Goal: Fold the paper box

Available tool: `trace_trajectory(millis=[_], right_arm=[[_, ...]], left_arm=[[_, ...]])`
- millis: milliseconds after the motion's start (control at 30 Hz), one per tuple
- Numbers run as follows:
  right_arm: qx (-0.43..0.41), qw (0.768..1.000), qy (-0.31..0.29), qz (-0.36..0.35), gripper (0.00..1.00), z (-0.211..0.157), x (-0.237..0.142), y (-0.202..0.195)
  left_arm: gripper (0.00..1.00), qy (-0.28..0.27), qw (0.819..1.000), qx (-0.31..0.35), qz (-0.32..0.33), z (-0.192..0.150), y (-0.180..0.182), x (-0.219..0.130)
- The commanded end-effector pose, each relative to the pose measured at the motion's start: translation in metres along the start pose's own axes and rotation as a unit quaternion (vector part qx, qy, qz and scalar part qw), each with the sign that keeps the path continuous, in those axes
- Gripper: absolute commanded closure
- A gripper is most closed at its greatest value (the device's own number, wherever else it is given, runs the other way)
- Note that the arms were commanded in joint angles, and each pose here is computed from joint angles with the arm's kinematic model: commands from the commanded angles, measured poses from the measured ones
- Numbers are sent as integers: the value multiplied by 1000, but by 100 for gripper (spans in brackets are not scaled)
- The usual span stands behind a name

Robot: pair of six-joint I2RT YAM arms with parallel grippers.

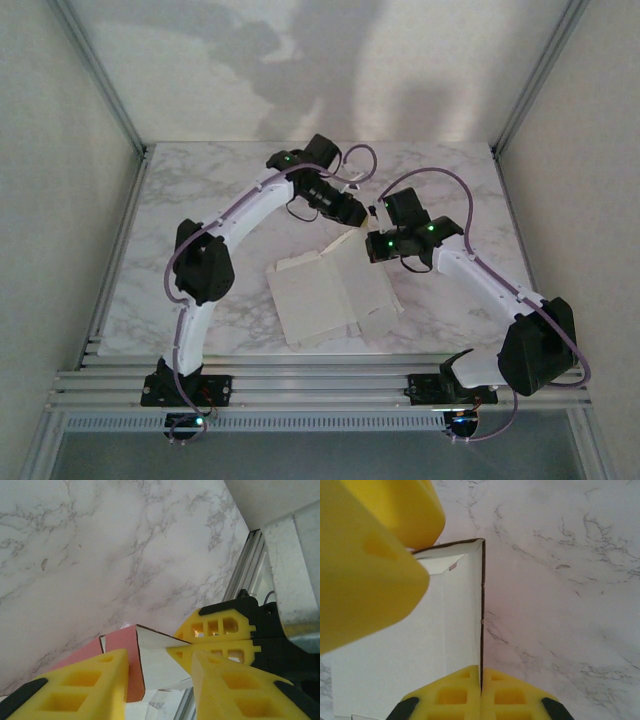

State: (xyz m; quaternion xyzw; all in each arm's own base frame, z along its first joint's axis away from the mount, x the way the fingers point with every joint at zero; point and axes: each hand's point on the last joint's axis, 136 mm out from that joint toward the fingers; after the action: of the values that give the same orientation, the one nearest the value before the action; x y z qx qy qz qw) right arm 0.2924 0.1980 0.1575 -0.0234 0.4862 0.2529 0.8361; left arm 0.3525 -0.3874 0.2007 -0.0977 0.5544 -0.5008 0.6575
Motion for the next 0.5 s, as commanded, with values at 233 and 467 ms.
trace_trajectory(millis=[233,467], right_arm=[[8,999,-36,3,100,11,-1,3],[12,999,-45,8,100,13,-2,5]], left_arm=[[59,6,999,6,-54,-16,-39,-1],[58,10,996,4,-87,-18,-49,10]])
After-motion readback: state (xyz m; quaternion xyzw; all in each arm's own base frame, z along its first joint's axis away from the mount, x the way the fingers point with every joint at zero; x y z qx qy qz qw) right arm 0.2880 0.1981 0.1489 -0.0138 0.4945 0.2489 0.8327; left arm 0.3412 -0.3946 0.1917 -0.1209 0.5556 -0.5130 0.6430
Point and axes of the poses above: each hand's point on the last joint's axis, 136 mm out from that joint toward the fingers, its own x axis out along the fingers, its own y axis along the line the jaws close on, z = x × y, and after that the axes turned 4 degrees about -x, right-handed
